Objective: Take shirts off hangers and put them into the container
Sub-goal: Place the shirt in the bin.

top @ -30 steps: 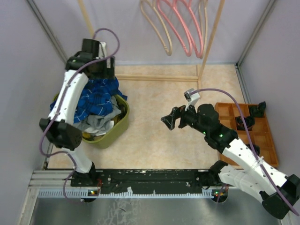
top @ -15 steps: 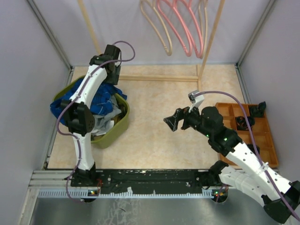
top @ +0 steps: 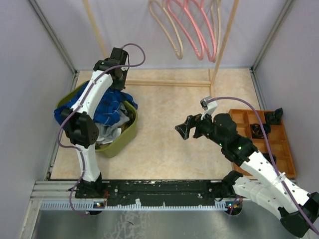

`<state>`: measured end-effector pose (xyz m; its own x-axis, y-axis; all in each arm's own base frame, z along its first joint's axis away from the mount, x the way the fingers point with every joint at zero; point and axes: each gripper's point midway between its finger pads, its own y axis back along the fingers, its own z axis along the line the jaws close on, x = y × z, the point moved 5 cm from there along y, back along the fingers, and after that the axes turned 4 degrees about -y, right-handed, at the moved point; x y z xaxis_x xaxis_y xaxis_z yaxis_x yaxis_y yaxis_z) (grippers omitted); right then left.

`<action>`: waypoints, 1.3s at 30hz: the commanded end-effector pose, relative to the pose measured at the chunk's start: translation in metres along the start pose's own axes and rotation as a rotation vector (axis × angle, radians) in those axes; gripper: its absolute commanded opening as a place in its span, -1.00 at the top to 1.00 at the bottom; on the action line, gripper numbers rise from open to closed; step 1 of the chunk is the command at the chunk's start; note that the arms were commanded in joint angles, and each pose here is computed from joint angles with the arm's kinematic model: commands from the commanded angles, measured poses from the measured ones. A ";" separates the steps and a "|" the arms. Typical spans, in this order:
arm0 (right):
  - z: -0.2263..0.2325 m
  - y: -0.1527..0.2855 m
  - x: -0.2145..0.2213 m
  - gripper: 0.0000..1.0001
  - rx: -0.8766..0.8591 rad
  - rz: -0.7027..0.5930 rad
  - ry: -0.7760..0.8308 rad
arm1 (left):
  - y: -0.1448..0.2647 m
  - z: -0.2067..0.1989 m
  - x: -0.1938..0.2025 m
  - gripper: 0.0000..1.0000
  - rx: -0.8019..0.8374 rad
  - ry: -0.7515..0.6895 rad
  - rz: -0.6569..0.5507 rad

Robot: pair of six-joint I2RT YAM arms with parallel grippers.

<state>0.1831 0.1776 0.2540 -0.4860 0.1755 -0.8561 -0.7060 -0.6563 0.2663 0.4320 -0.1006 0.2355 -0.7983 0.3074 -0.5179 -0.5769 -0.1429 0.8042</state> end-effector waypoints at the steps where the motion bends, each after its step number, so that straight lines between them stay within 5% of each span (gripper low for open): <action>1: 0.001 0.004 -0.004 -0.85 0.005 -0.026 0.002 | 0.053 -0.011 -0.015 1.00 0.141 0.078 -0.155; 7: -0.002 0.004 -0.002 -0.86 0.022 -0.024 0.005 | 0.147 0.020 -0.030 1.00 0.155 0.258 -0.519; 10: -0.002 0.003 -0.001 -0.87 0.018 -0.023 0.004 | 0.173 0.034 -0.013 1.00 0.130 0.340 -0.600; 21: -0.001 -0.003 0.001 -0.87 0.004 -0.005 0.004 | 0.193 0.090 0.081 1.00 -0.164 0.646 -0.634; 33: -0.001 -0.002 0.001 -0.88 0.012 -0.007 -0.002 | 0.280 0.134 0.083 1.00 -0.280 0.798 -0.917; 39: -0.001 -0.005 0.002 -0.89 0.009 0.001 -0.003 | 0.284 0.134 0.080 1.00 -0.275 0.777 -0.930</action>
<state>0.1840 0.1751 0.2391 -0.5162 0.1526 -0.8428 -0.7070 -0.6313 0.3187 0.2276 0.0057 0.4439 0.0267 -0.2331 -0.9721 -0.9282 -0.3669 0.0625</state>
